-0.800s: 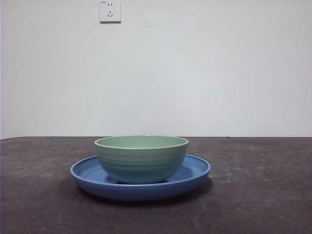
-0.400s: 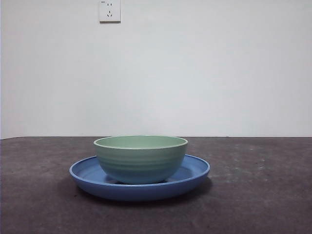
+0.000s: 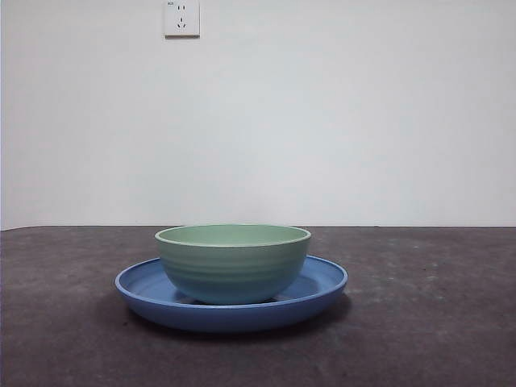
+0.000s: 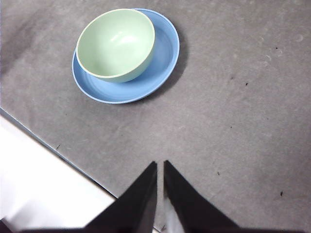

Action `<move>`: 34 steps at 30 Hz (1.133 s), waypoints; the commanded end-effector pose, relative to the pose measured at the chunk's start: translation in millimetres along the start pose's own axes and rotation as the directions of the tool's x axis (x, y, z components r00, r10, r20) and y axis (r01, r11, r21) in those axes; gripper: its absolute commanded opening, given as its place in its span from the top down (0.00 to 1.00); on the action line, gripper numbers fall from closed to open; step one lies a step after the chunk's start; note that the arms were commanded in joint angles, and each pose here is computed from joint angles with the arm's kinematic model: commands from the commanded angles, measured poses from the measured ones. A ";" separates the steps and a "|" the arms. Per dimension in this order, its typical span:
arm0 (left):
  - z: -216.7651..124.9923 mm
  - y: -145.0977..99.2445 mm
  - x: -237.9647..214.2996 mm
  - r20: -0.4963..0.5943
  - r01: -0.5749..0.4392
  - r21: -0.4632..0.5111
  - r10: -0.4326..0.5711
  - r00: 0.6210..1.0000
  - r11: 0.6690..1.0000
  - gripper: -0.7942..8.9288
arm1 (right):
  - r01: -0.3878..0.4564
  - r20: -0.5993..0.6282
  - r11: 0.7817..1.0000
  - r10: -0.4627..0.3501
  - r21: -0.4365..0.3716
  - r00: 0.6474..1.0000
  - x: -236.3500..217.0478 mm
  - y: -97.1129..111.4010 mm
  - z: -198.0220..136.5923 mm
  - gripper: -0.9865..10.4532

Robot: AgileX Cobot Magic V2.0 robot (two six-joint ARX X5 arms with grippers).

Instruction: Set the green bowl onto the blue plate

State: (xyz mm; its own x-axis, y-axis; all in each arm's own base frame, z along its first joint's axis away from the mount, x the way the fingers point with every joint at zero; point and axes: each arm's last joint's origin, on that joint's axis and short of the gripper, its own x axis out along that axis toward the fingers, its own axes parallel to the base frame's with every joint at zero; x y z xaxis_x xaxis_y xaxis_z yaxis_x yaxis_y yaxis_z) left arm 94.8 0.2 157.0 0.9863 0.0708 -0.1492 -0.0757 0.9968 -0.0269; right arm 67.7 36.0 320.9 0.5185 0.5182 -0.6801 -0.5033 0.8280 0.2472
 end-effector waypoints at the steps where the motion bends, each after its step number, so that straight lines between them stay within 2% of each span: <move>1: -7.4 0.0 1.9 -0.026 0.002 0.000 -0.002 1.000 1.000 0.86 | -0.005 0.011 1.000 0.005 0.003 1.000 -0.8 0.8 2.2 0.90; 25: -7.3 0.0 1.9 -0.026 0.002 0.000 -0.002 1.000 1.000 0.86 | -0.005 0.021 1.000 0.005 0.000 1.000 -1.9 1.1 0.9 0.90; 28: -7.3 0.0 1.9 -0.026 0.002 0.000 -0.002 1.000 1.000 0.86 | 0.019 0.055 1.000 -0.020 0.014 0.998 -5.5 -0.7 -4.2 0.90; 31: -7.3 0.0 1.9 -0.026 0.002 0.000 -0.002 1.000 1.000 0.86 | 0.085 0.136 0.996 -0.084 -0.002 0.987 -5.1 -6.3 -12.2 0.90; 34: -7.3 0.0 1.9 -0.026 0.002 0.000 -0.002 1.000 1.000 0.86 | 0.192 0.291 0.981 -0.190 0.021 0.938 6.6 -18.1 -20.1 0.90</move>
State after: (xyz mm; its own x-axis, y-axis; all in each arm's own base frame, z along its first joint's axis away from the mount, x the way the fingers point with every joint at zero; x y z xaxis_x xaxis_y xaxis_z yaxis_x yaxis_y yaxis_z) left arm 94.8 0.2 157.0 0.9863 0.0708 -0.1492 -0.0757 0.9968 -0.0272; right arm 61.7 20.3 300.4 0.7512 0.4075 -0.5193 -0.3848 0.9095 0.1572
